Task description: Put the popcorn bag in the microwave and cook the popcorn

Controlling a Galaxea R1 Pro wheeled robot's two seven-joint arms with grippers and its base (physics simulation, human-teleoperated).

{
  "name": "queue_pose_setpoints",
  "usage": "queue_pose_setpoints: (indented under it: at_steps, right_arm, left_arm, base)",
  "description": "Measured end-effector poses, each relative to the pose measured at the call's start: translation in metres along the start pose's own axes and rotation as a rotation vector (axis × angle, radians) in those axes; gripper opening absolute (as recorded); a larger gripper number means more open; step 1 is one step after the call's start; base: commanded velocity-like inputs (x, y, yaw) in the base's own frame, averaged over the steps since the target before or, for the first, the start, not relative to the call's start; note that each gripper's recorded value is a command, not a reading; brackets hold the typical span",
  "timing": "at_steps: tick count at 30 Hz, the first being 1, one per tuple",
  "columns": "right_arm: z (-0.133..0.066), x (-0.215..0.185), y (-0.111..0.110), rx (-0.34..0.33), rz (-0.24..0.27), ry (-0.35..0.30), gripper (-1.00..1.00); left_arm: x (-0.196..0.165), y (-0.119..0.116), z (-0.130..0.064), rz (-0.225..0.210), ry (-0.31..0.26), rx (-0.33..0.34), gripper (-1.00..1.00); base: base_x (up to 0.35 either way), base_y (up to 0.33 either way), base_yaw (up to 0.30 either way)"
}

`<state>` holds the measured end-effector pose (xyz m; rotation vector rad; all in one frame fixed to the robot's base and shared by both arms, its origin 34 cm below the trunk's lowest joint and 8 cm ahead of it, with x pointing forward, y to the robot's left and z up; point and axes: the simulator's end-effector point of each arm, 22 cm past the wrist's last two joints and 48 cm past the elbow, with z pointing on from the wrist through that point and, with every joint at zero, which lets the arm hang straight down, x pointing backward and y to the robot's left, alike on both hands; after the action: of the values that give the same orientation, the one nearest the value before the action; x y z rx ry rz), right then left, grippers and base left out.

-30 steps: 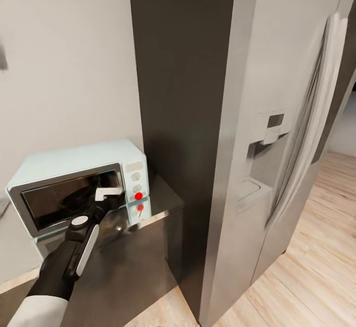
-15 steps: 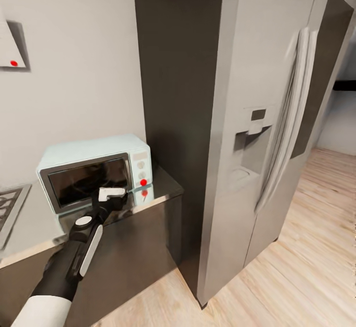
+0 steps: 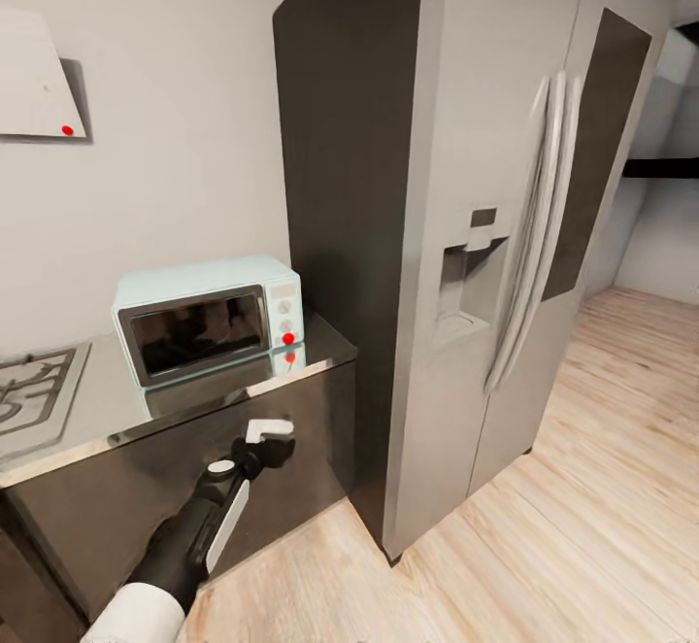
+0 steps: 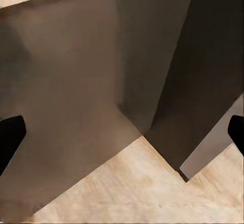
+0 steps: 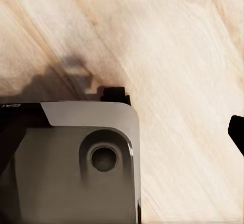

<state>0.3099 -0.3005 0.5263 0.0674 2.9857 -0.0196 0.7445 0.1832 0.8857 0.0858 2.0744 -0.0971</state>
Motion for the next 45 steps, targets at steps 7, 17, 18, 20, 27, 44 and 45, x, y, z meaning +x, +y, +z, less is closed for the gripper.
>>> queue_pose_setpoints:
  at_steps: [7, 17, 18, 20, 27, 44, 45]
  right_arm:
    - [0.0, 0.017, 0.001, -0.001, -0.003, 0.021, 1.0]
    - [0.001, 0.026, 0.001, 0.0, -0.002, 0.031, 1.0]
    - [0.001, 0.029, 0.001, 0.0, -0.002, 0.036, 1.0]
    - [0.001, 0.031, 0.001, 0.0, -0.003, 0.04, 1.0]
    - [0.001, 0.034, -0.001, 0.002, -0.003, 0.042, 1.0]
    - [0.001, 0.034, -0.001, 0.002, -0.003, 0.041, 1.0]
    - [0.001, 0.034, -0.001, 0.002, -0.003, 0.041, 1.0]
  left_arm:
    - [0.252, -0.05, -0.017, -0.035, 0.548, 0.053, 1.0]
    - [0.478, -0.012, -0.156, -0.267, 0.846, -0.099, 1.0]
    - [0.488, -0.011, -0.166, -0.275, 0.845, -0.109, 1.0]
    - [0.508, -0.011, -0.186, -0.282, 0.853, -0.123, 1.0]
    - [0.522, -0.007, -0.202, -0.281, 0.814, -0.143, 1.0]
    - [0.521, -0.01, -0.201, -0.279, 0.804, -0.139, 1.0]
    - [0.521, -0.01, -0.201, -0.279, 0.805, -0.139, 1.0]
  base:
    - [-0.015, -0.003, 0.0]
    - [0.0, 0.0, 0.0]
    - [0.0, 0.0, 0.0]
    - [0.0, 0.0, 0.128]
    - [0.0, 0.0, 0.258]
    - [0.0, 0.0, 0.27]
    - [0.0, 0.0, 0.269]
